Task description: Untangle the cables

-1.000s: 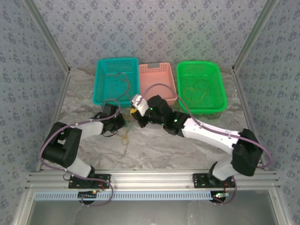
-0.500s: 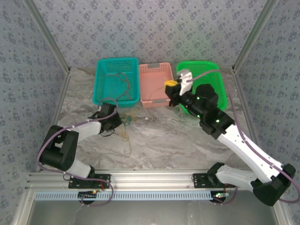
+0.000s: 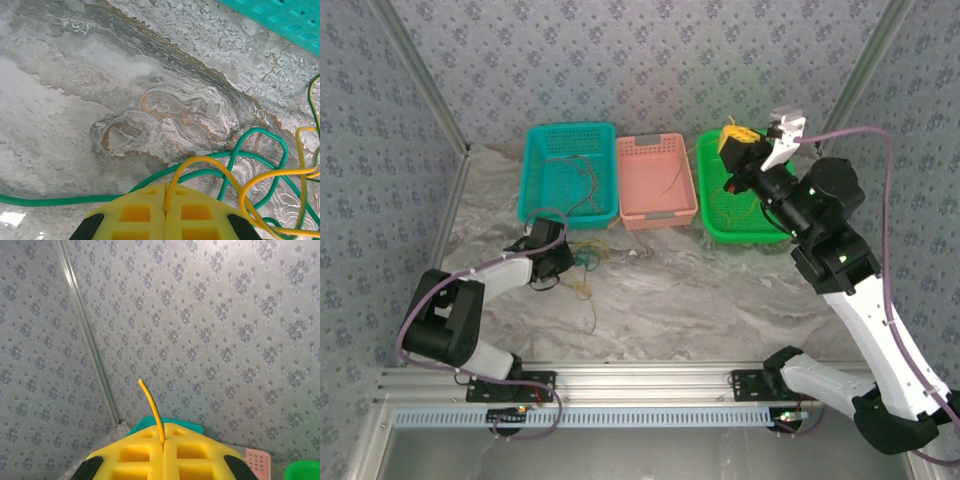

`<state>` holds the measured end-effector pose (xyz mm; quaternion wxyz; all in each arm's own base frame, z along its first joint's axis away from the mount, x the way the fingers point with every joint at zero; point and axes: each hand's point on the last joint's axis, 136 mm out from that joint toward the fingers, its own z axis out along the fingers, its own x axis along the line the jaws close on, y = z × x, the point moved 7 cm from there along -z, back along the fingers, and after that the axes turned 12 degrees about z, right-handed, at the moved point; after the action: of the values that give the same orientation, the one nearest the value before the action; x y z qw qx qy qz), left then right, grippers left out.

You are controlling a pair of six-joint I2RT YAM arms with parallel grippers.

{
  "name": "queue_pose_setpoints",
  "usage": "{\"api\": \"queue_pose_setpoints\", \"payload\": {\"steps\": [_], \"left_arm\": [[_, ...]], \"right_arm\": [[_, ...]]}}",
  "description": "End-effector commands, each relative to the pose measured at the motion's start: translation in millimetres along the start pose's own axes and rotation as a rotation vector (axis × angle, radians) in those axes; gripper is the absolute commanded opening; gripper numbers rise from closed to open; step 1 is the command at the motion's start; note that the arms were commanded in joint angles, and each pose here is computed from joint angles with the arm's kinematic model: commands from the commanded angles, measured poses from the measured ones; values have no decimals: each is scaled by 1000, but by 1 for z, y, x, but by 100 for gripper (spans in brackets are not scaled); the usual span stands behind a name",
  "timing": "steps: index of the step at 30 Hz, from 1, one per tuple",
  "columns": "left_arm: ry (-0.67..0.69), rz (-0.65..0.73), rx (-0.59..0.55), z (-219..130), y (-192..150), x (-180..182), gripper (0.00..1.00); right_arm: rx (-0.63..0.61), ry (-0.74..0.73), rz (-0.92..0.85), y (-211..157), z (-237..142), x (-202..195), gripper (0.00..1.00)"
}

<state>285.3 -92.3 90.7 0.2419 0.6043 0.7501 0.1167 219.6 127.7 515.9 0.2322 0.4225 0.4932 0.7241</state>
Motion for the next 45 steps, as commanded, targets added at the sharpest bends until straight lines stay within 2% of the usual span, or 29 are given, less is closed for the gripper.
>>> {"api": "queue_pose_setpoints", "payload": {"steps": [1,12,18,22,30,37,45], "left_arm": [[24,27,-31,-9,12,0,0],[46,14,-26,-10,18,16,0],[-75,72,-123,-48,32,0,0],[-8,109,-149,-65,35,9,0],[113,28,-15,-34,33,43,0],[133,-11,9,-21,39,48,0],[62,-17,-6,-26,46,38,0]], "right_arm": [[-21,-11,8,18,-7,3,0],[-148,-31,-14,79,-41,14,0],[-131,-19,-10,80,-41,16,0],[-171,-59,-25,87,-53,14,0],[-243,-125,-46,110,-78,17,0],[-281,-151,-55,117,-95,19,0],[-166,-87,-2,97,-72,17,0]]}}
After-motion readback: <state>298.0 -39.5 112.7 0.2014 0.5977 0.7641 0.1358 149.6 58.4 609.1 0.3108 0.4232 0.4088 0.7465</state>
